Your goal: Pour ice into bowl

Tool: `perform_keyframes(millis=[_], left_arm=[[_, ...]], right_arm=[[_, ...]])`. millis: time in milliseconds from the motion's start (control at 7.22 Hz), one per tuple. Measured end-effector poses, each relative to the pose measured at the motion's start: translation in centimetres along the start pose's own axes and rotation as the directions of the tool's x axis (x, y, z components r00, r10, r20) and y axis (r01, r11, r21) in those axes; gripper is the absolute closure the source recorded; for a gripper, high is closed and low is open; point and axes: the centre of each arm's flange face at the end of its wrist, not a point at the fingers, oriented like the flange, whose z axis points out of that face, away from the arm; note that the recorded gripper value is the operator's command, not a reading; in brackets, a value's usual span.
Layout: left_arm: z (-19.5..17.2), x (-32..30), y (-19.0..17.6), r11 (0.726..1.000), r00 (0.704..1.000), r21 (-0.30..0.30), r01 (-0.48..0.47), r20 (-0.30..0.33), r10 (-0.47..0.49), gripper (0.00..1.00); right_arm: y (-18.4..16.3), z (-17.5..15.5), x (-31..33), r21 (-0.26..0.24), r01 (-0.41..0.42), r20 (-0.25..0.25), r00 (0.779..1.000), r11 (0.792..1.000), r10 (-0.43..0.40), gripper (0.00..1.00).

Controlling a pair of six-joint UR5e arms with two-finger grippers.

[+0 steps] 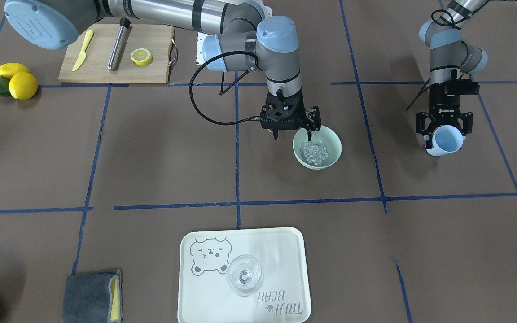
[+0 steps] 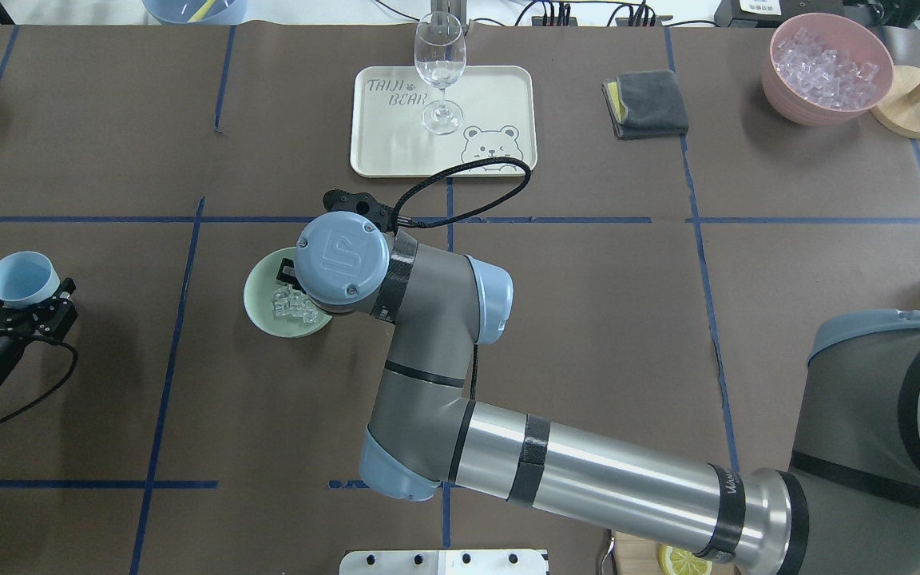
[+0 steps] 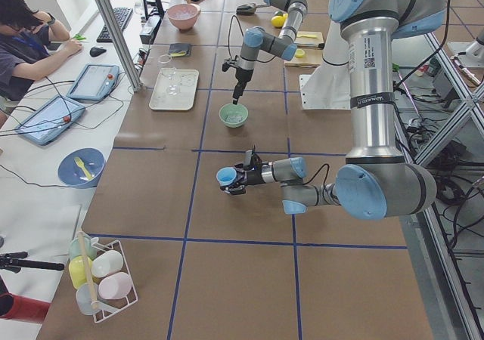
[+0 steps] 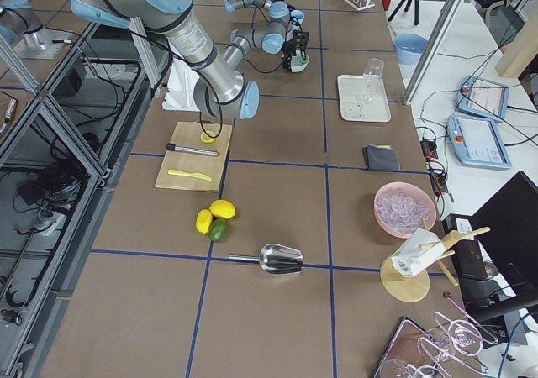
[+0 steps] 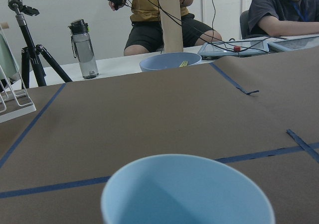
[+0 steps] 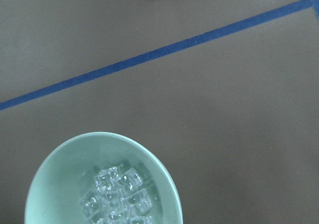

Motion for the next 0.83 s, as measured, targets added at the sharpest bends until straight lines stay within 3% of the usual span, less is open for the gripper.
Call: perform_keyframes(millis=[138,831], left_arm=[[0.09,-0.15,-0.14,1.0,1.0,-0.001,-0.002,0.0,0.002,0.01],[0.01,-0.6,-0.11,1.0,1.0,-0.011,-0.007,-0.002,0.007,0.0]], right_arm=[[0.03,-0.02,-0.08,0.0,0.001,0.0,1.0,1.0,-0.001,0.0],[0.02,-0.08,-0.18,0.0,0.001,0.002,1.0,1.0,-0.001,0.0]])
